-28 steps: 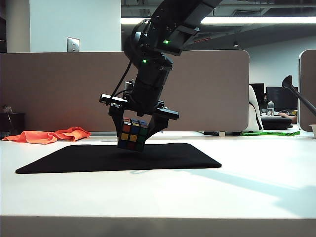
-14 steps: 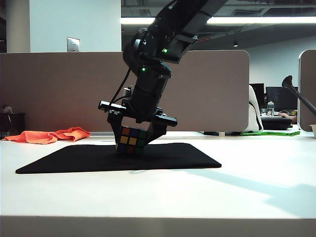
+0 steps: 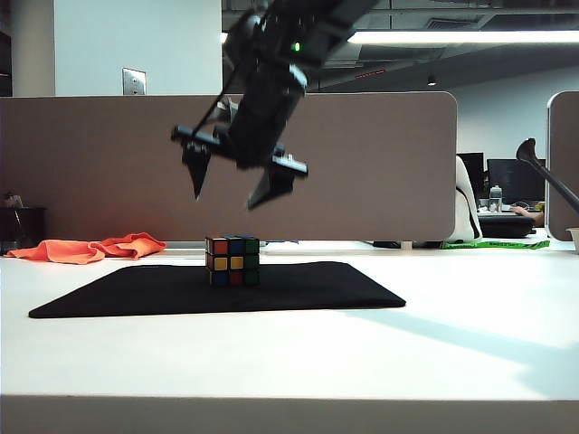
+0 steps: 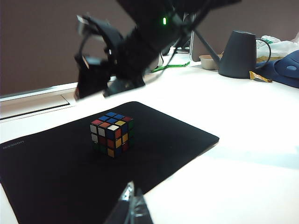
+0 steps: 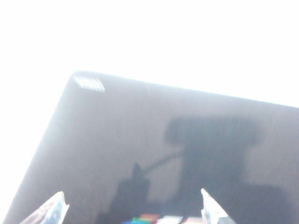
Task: Pick up the cube on the right side of the mouse pad, then place it in the center of the mouse pad.
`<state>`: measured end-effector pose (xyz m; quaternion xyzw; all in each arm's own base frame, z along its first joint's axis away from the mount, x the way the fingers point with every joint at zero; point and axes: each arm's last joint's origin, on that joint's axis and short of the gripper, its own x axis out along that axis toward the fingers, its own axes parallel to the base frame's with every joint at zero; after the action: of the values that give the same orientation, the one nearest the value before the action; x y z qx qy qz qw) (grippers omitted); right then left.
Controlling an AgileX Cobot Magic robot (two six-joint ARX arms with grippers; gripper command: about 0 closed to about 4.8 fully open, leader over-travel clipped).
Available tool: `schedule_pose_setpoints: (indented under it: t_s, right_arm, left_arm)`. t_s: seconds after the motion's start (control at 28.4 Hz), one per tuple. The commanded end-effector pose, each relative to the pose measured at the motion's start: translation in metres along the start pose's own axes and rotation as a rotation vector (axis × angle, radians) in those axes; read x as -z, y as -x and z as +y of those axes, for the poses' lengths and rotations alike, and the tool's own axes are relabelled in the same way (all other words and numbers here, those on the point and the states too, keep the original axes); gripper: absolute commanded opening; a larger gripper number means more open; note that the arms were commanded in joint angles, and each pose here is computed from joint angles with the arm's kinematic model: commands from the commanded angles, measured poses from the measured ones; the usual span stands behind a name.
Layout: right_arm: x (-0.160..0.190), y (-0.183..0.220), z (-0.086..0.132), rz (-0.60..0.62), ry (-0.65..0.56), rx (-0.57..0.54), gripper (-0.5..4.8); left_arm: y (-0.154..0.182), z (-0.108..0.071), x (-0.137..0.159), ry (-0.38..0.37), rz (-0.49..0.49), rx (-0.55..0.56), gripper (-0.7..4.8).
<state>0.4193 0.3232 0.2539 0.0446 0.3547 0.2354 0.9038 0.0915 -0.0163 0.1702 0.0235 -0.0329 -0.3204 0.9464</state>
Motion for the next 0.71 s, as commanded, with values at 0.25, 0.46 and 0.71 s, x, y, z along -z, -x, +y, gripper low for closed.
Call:
schedule_pose_setpoints:
  t_s: [0.25, 0.46, 0.71]
  right_arm:
    - [-0.080, 0.080, -0.053, -0.132, 0.153, 0.315, 0.07]
    - [-0.099, 0.119, -0.081, -0.182, 0.105, 0.369, -0.01]
    - [-0.114, 0.155, -0.111, -0.237, 0.067, 0.363, -0.01]
  left_arm:
    - [0.000, 0.002, -0.002, 0.038, -0.008, -0.069, -0.06]
    - [0.000, 0.004, -0.001, 0.061, -0.009, -0.150, -0.06]
    - [0.000, 0.005, -0.001, 0.062, -0.008, -0.156, -0.06]
